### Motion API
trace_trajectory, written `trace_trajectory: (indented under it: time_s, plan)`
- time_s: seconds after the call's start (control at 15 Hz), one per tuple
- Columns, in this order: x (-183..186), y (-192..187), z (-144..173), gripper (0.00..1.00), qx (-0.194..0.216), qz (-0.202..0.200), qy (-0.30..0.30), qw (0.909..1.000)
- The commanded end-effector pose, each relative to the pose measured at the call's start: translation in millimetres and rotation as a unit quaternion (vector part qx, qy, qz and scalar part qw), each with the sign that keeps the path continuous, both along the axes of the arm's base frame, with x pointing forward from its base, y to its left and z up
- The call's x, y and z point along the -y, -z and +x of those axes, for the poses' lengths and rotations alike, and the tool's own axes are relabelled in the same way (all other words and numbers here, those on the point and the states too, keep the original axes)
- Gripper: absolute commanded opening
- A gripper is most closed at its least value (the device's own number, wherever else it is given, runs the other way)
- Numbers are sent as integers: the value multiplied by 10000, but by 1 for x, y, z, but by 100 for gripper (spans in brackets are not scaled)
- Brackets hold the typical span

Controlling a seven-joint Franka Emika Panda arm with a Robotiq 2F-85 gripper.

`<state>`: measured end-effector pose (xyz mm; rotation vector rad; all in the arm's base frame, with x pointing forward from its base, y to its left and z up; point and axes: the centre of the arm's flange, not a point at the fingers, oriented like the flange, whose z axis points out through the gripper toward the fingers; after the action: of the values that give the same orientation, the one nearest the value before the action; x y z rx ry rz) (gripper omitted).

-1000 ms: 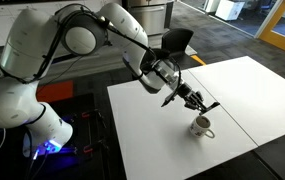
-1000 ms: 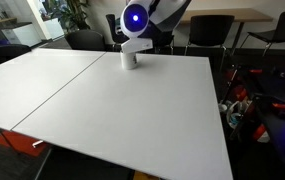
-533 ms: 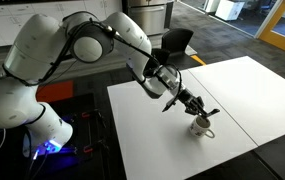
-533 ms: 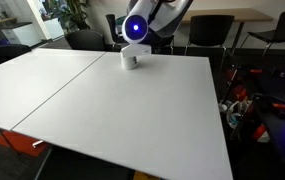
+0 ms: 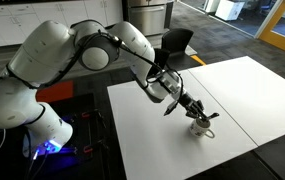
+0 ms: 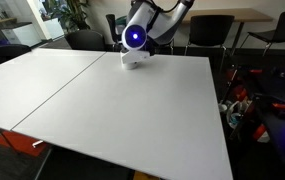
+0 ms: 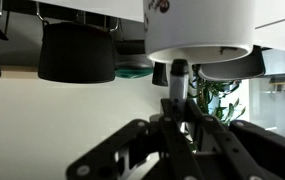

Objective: Pick the marker and put it in the cup

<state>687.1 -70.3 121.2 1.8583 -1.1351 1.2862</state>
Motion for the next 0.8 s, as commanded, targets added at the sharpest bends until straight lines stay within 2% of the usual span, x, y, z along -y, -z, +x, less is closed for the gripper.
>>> trace_trajectory:
  time_s: [0.0,0.2,0.27,0.33,0.47,0.73]
  plan:
    - [2,11,15,5,97,102,-200,9997]
    - [-1,16,20,5,74,123,-321,9994]
    - [-3,18,21,10,43,146,-363,9992]
    - [-5,18,21,43,10,171,-397,9991]
    - [-10,9,15,51,60,236,-435,9988]
    - [-19,-30,-2,81,294,201,-554,9978]
